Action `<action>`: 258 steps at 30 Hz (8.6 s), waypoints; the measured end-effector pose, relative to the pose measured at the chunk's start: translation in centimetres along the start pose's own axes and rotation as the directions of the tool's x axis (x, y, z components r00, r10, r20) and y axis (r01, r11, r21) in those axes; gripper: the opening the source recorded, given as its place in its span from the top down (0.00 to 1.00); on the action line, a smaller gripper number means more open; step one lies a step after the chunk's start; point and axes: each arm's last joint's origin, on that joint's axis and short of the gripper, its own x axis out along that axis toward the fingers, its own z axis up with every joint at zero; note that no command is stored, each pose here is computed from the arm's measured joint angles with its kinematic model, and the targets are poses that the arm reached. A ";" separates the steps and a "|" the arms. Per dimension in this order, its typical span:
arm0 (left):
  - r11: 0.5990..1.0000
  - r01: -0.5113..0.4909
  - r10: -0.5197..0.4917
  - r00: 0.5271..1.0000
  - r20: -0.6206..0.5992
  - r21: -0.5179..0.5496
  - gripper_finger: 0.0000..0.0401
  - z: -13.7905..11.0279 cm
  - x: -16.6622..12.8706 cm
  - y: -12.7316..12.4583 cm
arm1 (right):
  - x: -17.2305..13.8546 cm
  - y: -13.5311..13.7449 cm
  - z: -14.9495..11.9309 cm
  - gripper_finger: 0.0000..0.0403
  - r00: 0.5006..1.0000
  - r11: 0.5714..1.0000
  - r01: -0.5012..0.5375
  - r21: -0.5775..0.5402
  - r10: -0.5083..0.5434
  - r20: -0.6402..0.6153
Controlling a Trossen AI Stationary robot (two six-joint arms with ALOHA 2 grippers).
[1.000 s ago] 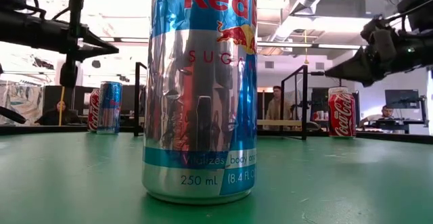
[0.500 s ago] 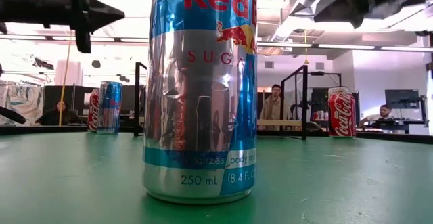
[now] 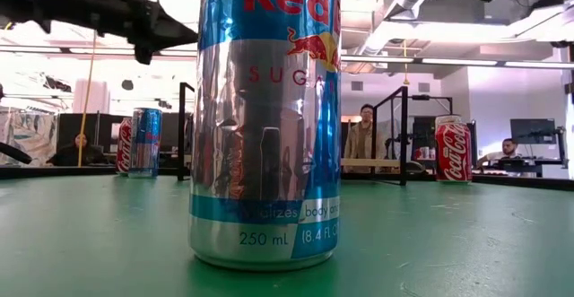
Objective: Place canned beverage on shelf
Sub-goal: Put the middle white soda can on the shelf
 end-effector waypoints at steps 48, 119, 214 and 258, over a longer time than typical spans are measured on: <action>0.994 -0.024 0.032 0.997 -0.066 0.106 0.60 0.2 6.2 -0.8 | 2.9 10.4 -10.2 0.50 0.643 0.479 0.718 0.505 -0.181 -0.744; 0.955 -0.264 0.268 0.963 -0.010 0.134 0.61 0.6 6.1 -0.1 | 2.0 2.6 -11.4 0.19 0.675 0.945 0.305 0.117 -0.128 -0.726; 0.961 -0.255 0.260 0.965 -0.035 0.107 0.61 0.3 6.1 -0.1 | 3.3 1.7 -12.8 0.20 0.692 0.725 0.598 0.341 -0.253 -0.676; 0.956 -0.253 0.266 0.961 -0.073 0.146 0.61 0.0 6.0 0.0 | 5.9 3.2 -4.9 0.30 0.836 0.878 0.386 0.285 -0.202 -0.511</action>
